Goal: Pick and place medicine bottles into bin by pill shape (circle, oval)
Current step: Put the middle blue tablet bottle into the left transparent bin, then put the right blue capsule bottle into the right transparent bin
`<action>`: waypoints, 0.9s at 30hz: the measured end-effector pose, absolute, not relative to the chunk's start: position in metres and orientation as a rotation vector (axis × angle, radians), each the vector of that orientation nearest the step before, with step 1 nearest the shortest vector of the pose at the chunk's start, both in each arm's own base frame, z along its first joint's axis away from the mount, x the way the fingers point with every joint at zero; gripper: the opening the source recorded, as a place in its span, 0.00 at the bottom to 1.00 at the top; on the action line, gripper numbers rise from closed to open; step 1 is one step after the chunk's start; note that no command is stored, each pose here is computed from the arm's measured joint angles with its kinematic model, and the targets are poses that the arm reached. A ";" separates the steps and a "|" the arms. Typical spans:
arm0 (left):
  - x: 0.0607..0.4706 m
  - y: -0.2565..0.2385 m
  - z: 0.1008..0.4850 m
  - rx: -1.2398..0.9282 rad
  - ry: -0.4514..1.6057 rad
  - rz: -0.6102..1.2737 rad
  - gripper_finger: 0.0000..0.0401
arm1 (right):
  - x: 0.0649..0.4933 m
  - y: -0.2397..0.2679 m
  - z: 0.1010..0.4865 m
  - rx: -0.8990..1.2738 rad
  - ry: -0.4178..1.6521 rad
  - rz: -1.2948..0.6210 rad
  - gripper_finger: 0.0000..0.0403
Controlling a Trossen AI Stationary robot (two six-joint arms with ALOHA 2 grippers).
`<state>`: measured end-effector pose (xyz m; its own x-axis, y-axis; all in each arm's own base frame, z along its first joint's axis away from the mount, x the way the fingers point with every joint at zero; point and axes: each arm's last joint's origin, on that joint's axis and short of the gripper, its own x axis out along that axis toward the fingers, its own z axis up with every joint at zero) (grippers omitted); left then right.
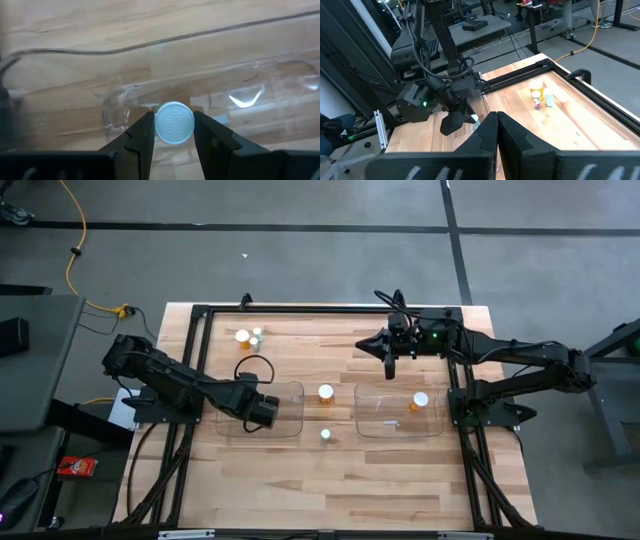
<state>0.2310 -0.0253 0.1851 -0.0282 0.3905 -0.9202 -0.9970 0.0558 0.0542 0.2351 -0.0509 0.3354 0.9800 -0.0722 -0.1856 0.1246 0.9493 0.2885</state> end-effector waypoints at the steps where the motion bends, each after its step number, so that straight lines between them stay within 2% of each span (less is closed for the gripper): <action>1: 0.231 -0.025 0.185 -0.847 0.963 1.356 0.28 | 0.235 -0.051 0.335 0.304 0.174 -0.100 0.00; 13: 0.231 -0.025 0.186 -0.837 0.951 1.359 0.28 | 0.235 -0.051 0.335 0.304 0.178 -0.099 0.00; 27: 0.231 -0.025 0.186 -0.824 0.966 1.347 0.48 | 0.235 -0.051 0.335 0.305 0.178 -0.099 0.00</action>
